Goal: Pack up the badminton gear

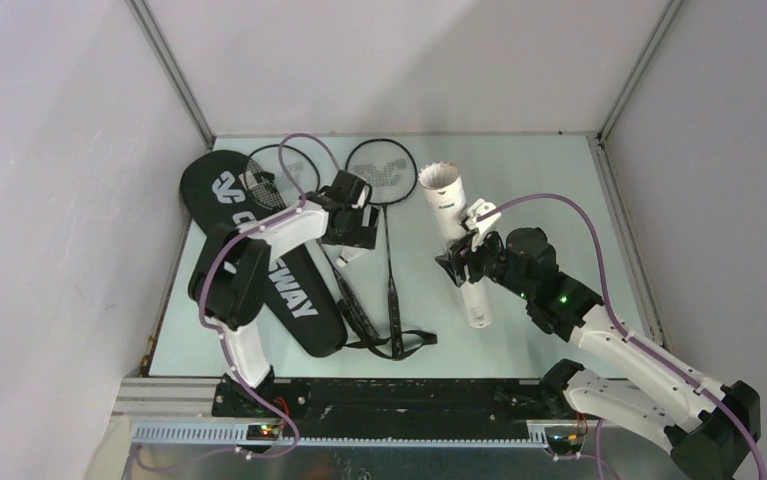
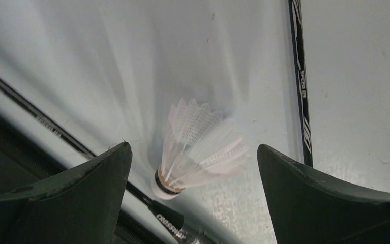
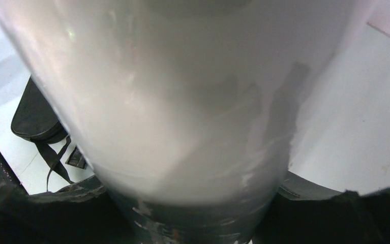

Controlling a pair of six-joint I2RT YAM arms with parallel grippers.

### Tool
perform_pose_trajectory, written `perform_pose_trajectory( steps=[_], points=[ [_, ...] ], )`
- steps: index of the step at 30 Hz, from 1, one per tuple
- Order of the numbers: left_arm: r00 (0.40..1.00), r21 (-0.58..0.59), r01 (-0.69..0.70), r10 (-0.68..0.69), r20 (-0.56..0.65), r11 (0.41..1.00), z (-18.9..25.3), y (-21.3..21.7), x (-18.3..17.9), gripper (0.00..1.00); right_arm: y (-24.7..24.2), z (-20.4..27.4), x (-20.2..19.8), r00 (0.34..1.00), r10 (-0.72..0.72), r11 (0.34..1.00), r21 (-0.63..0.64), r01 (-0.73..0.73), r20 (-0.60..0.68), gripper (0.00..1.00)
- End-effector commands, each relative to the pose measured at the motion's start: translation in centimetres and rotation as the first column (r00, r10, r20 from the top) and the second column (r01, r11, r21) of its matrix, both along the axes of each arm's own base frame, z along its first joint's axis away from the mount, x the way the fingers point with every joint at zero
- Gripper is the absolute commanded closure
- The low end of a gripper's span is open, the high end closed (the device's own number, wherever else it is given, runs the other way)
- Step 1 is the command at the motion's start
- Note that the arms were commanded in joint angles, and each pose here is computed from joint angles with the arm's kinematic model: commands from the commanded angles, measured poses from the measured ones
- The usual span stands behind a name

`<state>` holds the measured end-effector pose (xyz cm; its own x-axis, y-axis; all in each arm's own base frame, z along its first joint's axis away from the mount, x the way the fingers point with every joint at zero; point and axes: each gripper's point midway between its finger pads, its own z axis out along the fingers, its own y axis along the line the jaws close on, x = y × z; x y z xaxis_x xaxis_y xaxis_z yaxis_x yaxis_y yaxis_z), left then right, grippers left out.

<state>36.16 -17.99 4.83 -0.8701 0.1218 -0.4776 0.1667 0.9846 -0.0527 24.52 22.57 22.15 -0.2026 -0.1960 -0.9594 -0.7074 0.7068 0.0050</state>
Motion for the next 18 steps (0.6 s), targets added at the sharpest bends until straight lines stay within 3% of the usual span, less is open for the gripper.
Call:
perform_pose_trajectory(
  steps=[1, 7, 10, 15, 18],
  points=[
    [0.999, -0.020, 0.044, -0.044, 0.026, 0.999, 0.3, -1.3, 1.9, 0.01, 0.1, 2.4, 0.6, 0.998, -0.019, 0.999, 0.033, 0.017, 0.067, 0.63],
    [0.999, -0.019, 0.053, -0.053, -0.002, 0.998, -1.0, -1.3, 1.9, 0.23, -0.1, 2.4, 0.6, 0.997, -0.024, 0.999, 0.032, 0.021, 0.072, 0.63],
    [0.998, -0.026, 0.060, -0.060, 0.003, 0.998, -0.7, -1.4, 1.8, 0.41, -0.1, 2.4, 0.6, 0.997, -0.024, 0.999, 0.030, 0.022, 0.070, 0.63],
    [0.996, -0.063, 0.076, -0.072, 0.057, 0.995, 1.8, -1.8, 2.1, 0.52, -0.1, 2.4, 0.6, 0.997, -0.026, 0.999, 0.031, 0.023, 0.069, 0.63],
    [0.989, -0.098, 0.083, -0.070, 0.132, 0.992, 5.0, -2.0, 2.3, 0.54, -0.1, 2.4, 0.6, 0.997, -0.025, 0.999, 0.031, 0.023, 0.069, 0.63]
  ],
)
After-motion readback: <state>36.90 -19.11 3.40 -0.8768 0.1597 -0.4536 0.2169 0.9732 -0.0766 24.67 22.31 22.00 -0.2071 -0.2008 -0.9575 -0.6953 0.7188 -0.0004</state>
